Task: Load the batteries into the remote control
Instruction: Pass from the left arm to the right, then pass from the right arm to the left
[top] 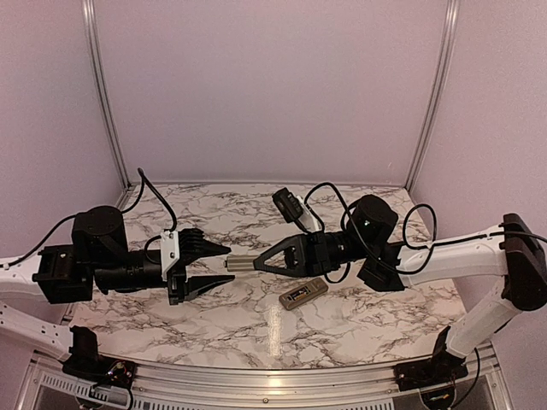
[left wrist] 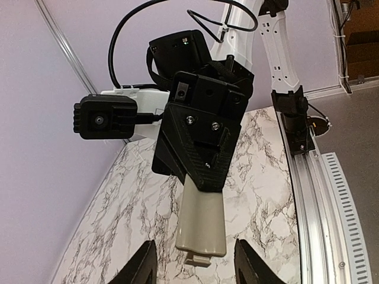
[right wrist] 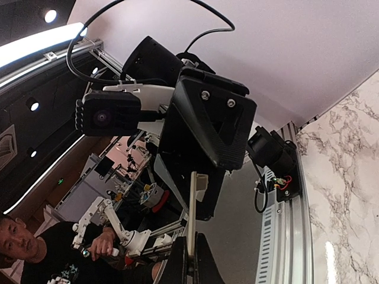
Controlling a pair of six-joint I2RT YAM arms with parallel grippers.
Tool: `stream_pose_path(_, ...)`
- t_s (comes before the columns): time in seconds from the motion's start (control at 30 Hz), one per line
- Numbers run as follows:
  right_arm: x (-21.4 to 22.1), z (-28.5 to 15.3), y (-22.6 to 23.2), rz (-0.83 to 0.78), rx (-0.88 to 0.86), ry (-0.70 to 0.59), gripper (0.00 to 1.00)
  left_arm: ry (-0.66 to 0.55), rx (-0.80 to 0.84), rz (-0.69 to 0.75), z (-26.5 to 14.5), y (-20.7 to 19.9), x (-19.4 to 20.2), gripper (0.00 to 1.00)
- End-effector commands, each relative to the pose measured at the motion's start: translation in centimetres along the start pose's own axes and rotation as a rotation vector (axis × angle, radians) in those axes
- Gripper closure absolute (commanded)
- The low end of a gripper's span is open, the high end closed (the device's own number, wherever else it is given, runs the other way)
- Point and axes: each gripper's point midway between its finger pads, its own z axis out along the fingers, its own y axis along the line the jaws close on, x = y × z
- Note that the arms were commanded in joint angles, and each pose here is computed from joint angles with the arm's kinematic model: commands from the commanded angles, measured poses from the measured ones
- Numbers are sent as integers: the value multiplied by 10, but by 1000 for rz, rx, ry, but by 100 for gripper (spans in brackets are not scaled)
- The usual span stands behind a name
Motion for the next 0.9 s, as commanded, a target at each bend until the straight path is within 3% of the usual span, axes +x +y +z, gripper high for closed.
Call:
stream_pose_path(0.0, -12, -1, 3, -19, 29, -16, 100, 54, -12, 30, 2, 4, 3, 53)
stream_pose_path(0.27, -8, -1, -12, 23, 81, 0, 100, 73, -31, 69, 3, 6, 3, 51)
stream_pose_path(0.53, -8, -1, -12, 31, 72, 5, 100, 104, 1, 86, 9, -2, 9, 62)
stream_pose_path(0.73, -8, -1, -12, 46, 66, 5, 100, 125, 24, 103, 10, -6, 13, 63)
stream_pose_path(0.87, -7, -1, -15, 57, 68, 8, 100, 133, 23, 117, 10, -6, 13, 71)
